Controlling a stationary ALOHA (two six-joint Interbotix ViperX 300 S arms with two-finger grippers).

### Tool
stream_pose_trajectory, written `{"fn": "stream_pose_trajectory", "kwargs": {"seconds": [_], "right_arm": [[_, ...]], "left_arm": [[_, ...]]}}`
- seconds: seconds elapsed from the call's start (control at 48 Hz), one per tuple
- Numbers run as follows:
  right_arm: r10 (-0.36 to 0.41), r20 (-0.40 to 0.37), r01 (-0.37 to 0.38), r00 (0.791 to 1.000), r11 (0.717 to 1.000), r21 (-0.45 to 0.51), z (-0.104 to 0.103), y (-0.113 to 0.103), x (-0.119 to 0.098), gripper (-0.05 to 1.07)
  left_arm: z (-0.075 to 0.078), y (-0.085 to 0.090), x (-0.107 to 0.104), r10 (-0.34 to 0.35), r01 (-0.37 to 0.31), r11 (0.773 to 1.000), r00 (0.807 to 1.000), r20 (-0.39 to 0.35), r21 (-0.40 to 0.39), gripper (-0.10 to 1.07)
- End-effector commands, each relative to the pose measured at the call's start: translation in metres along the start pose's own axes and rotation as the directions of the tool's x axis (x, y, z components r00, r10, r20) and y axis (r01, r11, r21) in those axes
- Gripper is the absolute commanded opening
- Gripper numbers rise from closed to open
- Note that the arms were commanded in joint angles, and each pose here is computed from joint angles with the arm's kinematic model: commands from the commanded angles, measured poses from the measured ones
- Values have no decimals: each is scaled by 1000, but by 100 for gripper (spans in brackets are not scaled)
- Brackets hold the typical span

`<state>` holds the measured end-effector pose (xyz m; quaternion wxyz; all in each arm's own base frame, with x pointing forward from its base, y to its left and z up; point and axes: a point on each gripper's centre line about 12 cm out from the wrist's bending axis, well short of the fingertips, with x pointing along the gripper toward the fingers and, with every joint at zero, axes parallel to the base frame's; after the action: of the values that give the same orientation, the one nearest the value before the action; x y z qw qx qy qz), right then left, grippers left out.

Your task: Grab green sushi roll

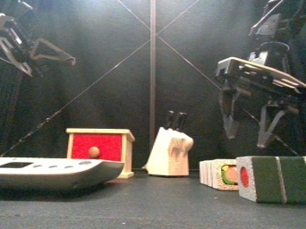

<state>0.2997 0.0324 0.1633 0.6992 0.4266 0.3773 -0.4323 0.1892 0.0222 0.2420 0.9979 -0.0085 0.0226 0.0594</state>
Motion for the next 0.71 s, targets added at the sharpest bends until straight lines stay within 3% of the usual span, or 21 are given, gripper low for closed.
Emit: {"fn": "stream_pose_trajectory", "kwargs": {"seconds": [0.0,0.396,0.521,0.688], "right_arm": [[51,2,-51,999,998,-21,5,5,-14,95],[125,-10,-125,992,969,-214,1,15,-33,95],[170,-22,-169,985,940,-297,-5,21,-43,95],[228,-59,-231,972,877,-422,-20,30,-50,95]], "left_arm": [[5,0,2,2,-2,1000,1000,12,-2,-1],[5,0,2,2,-2,1000,1000,12,-2,-1],[4,0,2,1,-1,1000,1000,11,1,-1],[4,0,2,1,-1,1000,1000,11,1,-1]]}}
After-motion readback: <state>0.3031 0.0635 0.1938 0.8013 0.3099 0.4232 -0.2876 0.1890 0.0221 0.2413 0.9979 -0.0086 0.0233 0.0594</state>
